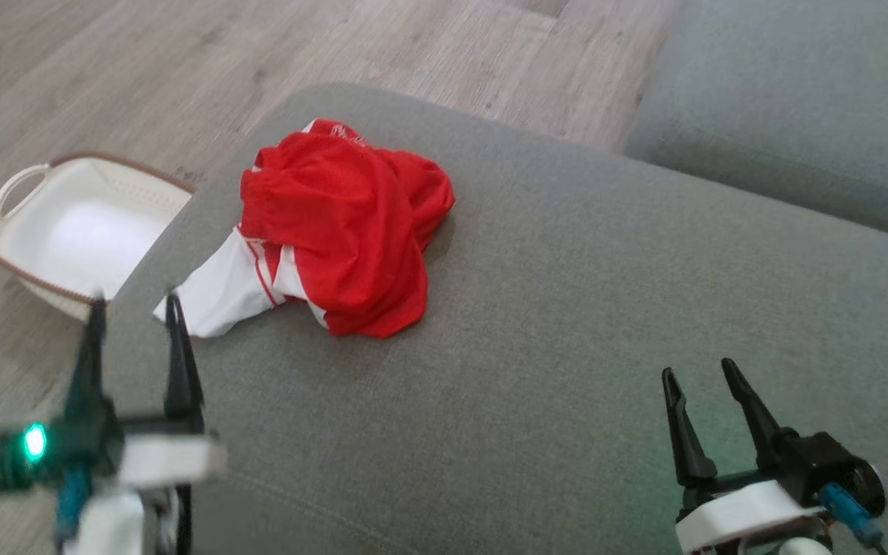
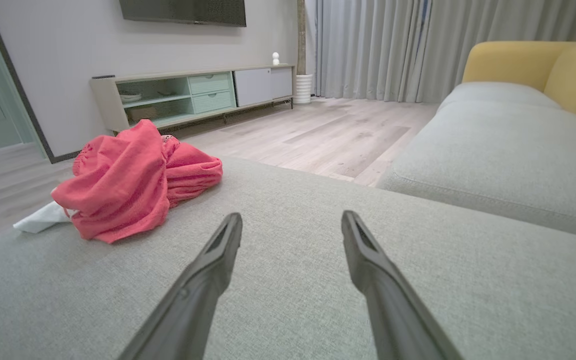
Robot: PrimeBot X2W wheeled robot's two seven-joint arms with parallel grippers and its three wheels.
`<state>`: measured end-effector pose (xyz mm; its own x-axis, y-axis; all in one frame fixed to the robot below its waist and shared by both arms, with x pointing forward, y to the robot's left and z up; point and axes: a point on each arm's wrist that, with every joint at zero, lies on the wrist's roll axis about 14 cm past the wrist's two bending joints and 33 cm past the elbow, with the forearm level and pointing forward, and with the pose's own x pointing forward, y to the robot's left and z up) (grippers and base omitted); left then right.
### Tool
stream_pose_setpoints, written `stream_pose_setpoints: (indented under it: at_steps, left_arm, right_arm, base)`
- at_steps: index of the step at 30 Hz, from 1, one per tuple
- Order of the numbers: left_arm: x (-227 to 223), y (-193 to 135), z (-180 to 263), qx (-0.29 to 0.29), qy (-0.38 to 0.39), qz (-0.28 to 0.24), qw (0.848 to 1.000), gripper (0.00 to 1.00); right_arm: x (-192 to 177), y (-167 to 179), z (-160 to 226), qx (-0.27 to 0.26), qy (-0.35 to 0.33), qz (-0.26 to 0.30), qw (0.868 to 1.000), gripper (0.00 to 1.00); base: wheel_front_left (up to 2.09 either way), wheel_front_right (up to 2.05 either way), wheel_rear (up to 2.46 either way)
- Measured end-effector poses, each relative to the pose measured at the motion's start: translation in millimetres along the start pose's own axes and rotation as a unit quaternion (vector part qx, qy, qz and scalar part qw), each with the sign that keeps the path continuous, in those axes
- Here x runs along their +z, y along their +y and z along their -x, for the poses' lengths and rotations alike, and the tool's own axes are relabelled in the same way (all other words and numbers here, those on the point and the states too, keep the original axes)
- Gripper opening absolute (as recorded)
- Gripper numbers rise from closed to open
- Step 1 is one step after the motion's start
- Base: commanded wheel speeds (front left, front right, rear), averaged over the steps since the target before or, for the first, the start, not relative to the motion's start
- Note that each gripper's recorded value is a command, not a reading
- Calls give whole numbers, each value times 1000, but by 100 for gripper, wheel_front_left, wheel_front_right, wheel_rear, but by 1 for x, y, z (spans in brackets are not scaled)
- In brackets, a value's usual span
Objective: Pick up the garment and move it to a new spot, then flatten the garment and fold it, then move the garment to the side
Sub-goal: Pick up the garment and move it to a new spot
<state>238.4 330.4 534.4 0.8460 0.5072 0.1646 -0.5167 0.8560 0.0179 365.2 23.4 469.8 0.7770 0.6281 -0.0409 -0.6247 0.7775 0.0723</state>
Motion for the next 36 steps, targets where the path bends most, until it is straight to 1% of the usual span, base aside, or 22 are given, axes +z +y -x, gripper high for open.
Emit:
stream_pose_setpoints:
  at_steps: [1,2,4,7,10,13,17,20,21,22,26,28,30,33,34,35,36]
  left_arm:
    - [9,0,-11,-7,-14,-6,1000,100]
    - [26,1,-34,-17,-37,-20,999,100]
    - [37,-2,-58,-30,-48,-31,998,100]
    - [41,-13,-100,-53,-32,-39,997,100]
    - [43,-29,-144,-73,-11,-40,996,100]
    - [31,-48,-180,-89,31,-34,995,100]
    - [-7,-66,-209,-102,110,-47,988,100]
    - [-47,-71,-216,-96,190,-39,976,100]
    - [-47,-71,-216,-96,190,-39,976,100]
    - [-61,-71,-216,-90,217,-31,971,100]
    - [-114,-75,-204,-76,314,-12,946,100]
    - [-137,-81,-195,-73,357,1,931,100]
    - [-156,-87,-187,-81,385,-8,919,100]
    - [-179,-87,-176,-77,418,-14,905,100]
    - [-184,-89,-173,-76,426,-11,901,42]
    - [-188,-90,-171,-76,432,-6,899,0]
    - [-191,-93,-171,-76,433,-3,898,0]
  right_arm:
    - [-2,-1,-1,1,2,3,1000,100]
    - [-6,-1,-5,6,7,12,1000,100]
    - [-12,-4,-11,8,14,23,1000,100]
    - [-20,-14,-24,10,18,30,999,100]
    - [-22,-33,-40,10,13,43,999,100]
    - [-27,-51,-51,9,12,57,998,100]
    - [-40,-71,-59,10,18,71,997,100]
    - [-50,-82,-62,10,25,75,997,100]
    - [-50,-82,-62,10,25,75,997,100]
    - [-54,-85,-63,9,27,76,997,100]
    - [-63,-96,-64,5,32,73,997,100]
    - [-67,-101,-64,-2,33,70,997,100]
    - [-70,-106,-65,-5,33,70,997,100]
    - [-71,-112,-66,-11,29,69,997,100]
    - [-72,-114,-66,-12,28,69,997,100]
    - [-72,-116,-66,-14,27,69,997,100]
    - [-72,-117,-66,-15,26,69,997,100]
  base:
    - [0,0,0]
    - [0,0,0]
    - [0,0,0]
    - [0,0,0]
    - [0,0,0]
    - [0,0,0]
    - [0,0,0]
    - [0,0,0]
    - [0,0,0]
    - [0,0,0]
    - [0,0,0]
    - [0,0,0]
    - [0,0,0]
    - [0,0,0]
    - [0,0,0]
    - [0,0,0]
    - [0,0,0]
